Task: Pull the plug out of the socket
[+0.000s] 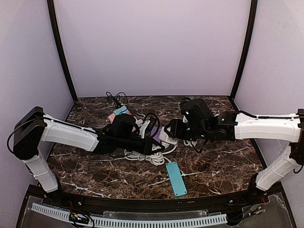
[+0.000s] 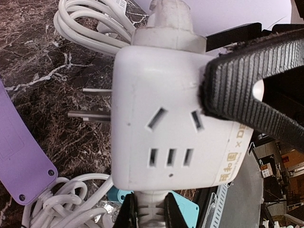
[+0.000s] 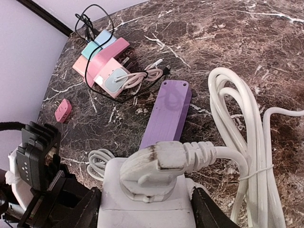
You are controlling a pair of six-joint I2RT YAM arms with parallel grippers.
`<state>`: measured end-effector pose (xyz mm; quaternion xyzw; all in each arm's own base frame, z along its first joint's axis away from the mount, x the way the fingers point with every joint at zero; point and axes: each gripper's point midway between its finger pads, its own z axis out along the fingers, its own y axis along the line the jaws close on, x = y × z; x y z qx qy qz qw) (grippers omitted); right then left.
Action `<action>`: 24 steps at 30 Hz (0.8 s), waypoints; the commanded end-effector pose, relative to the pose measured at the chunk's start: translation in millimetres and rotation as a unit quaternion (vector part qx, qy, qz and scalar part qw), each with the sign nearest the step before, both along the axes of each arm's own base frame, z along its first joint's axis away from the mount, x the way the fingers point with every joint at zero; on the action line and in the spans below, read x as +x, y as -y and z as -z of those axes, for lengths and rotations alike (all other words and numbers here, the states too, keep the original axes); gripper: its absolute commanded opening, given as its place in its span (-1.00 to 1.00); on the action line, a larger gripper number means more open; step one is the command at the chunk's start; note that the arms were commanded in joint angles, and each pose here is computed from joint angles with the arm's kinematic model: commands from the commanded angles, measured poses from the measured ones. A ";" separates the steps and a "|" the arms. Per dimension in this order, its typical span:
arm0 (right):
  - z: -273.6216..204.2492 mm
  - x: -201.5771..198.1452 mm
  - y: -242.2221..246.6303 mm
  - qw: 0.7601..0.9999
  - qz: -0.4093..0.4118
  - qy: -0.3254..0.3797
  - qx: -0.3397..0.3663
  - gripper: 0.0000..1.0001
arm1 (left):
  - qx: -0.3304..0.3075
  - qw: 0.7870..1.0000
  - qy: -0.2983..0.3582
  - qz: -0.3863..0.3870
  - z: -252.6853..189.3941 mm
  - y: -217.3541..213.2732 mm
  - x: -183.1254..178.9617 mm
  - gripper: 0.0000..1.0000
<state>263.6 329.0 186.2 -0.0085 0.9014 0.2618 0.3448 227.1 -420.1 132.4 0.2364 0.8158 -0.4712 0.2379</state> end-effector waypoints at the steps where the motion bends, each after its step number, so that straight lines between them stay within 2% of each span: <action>1: -52.5 13.9 6.8 0.994 -0.015 0.101 0.044 -1.00 | 0.029 0.999 -0.018 0.004 7.8 -19.3 -4.9 -0.99; 13: -56.5 7.8 3.2 0.990 -0.048 0.123 0.046 -1.00 | 0.029 0.999 -0.018 0.001 8.3 -23.4 -1.8 -0.99; 17: -52.3 14.7 12.4 0.993 -0.006 0.109 0.038 -1.00 | 0.025 0.999 -0.023 -0.002 9.4 -23.3 -2.6 -0.99; 24: -36.4 28.9 35.2 0.993 0.081 0.085 -0.022 -1.00 | 0.019 1.000 -0.024 -0.004 5.4 -21.0 -4.8 -0.99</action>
